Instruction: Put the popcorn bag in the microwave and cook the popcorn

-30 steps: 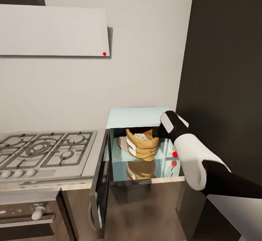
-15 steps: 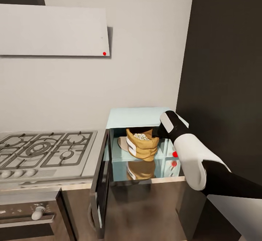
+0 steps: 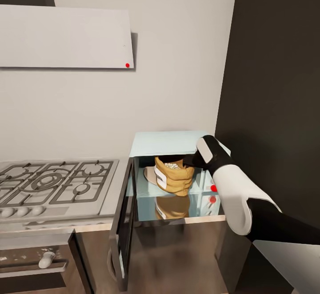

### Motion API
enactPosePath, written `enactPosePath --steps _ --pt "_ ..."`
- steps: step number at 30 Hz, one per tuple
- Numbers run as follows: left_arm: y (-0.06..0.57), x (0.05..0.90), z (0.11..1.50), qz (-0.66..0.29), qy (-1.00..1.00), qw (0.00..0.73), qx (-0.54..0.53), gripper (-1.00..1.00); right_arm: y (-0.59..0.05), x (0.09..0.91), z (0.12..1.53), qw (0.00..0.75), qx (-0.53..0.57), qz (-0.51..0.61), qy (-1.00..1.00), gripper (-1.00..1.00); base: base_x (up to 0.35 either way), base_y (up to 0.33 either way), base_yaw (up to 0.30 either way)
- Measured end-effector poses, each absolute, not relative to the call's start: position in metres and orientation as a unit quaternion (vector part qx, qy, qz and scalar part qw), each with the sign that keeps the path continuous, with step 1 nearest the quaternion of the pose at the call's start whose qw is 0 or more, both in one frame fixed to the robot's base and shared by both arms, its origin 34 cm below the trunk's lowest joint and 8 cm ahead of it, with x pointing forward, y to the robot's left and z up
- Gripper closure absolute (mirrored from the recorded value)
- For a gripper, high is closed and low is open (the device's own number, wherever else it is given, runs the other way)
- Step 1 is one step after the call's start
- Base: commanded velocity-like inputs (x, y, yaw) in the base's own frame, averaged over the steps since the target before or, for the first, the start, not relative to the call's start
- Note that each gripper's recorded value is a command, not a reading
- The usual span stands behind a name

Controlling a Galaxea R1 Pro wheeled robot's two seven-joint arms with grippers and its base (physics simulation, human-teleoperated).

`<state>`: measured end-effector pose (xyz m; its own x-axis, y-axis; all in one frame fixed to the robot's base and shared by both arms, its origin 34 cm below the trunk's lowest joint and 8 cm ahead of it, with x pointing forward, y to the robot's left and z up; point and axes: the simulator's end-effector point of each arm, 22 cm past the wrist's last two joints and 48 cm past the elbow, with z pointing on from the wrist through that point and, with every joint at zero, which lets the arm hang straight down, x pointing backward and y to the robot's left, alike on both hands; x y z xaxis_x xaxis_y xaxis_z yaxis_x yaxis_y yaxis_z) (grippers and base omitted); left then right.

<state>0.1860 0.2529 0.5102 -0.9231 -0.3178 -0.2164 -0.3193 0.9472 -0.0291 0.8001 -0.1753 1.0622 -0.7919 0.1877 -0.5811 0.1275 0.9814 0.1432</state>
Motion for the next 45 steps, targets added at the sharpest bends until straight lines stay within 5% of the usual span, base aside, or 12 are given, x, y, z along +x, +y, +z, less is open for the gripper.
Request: enactPosePath --steps 22,31,45 --pt "0.253 0.181 0.512 0.008 0.983 0.084 -0.161 -1.0 -0.156 0.836 1.06 0.315 0.075 0.098 0.941 -1.0 -0.216 0.0 0.0" --pt "0.253 0.181 0.512 0.008 0.983 0.084 -0.161 -1.0 -0.129 0.857 1.191 0.451 0.042 0.226 0.863 -1.0 -0.296 0.0 0.0" --pt "0.253 0.181 0.512 0.008 0.983 0.084 -0.161 -1.0 -0.145 0.851 1.151 0.435 0.046 0.208 0.875 -1.0 -0.052 0.0 0.0"
